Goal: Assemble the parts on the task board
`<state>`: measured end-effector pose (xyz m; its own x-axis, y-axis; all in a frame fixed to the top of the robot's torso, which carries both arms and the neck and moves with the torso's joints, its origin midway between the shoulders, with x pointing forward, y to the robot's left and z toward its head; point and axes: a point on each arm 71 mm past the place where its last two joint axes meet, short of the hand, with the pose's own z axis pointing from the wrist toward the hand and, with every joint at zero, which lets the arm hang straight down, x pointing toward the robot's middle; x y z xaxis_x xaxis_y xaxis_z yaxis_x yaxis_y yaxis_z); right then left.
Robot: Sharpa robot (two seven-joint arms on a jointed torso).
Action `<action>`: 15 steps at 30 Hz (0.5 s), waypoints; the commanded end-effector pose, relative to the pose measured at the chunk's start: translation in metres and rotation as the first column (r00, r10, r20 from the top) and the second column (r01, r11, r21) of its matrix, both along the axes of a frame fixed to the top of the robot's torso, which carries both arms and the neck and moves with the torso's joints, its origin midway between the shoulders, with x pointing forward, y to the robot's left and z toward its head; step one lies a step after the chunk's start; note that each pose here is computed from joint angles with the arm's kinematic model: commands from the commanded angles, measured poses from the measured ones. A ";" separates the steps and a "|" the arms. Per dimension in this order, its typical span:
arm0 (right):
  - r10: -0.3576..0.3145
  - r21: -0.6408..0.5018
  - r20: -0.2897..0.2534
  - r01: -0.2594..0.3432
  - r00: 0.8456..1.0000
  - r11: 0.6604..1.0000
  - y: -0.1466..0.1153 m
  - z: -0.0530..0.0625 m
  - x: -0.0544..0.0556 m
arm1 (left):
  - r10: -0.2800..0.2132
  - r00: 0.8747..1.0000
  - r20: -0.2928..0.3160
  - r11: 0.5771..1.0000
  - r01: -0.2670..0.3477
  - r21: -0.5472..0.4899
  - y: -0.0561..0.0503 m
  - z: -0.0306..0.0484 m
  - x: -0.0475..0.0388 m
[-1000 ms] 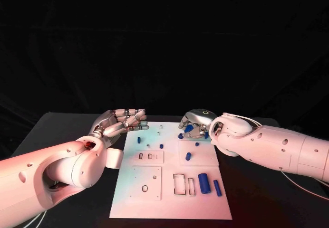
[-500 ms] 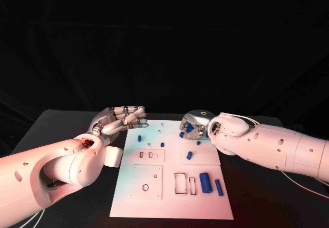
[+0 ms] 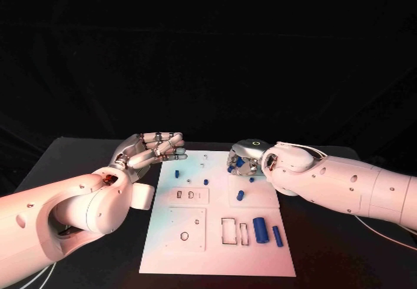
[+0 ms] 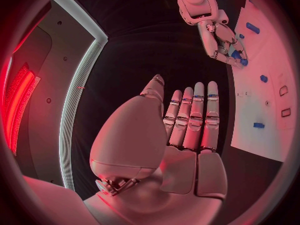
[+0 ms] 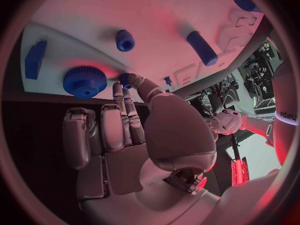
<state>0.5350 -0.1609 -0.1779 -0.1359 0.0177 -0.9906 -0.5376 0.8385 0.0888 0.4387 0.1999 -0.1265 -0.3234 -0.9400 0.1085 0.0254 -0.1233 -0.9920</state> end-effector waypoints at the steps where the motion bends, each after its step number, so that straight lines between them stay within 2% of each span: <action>1: 0.002 -0.020 -0.015 -0.002 1.000 1.000 0.001 -0.002 0.000 | -0.020 1.000 0.008 1.000 0.020 -0.004 -0.002 0.0021 -0.0006; 15: -0.001 -0.019 -0.021 0.000 1.000 1.000 0.003 -0.003 0.002 | -0.021 1.000 0.005 1.000 0.021 -0.003 -0.002 0.0028 0.0002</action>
<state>0.5372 -0.1581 -0.1775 -0.1427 0.0151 -0.9896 -0.5370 0.8387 0.0902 0.4394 0.2003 -0.1254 -0.3231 -0.9403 0.1070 0.0238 -0.1211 -0.9924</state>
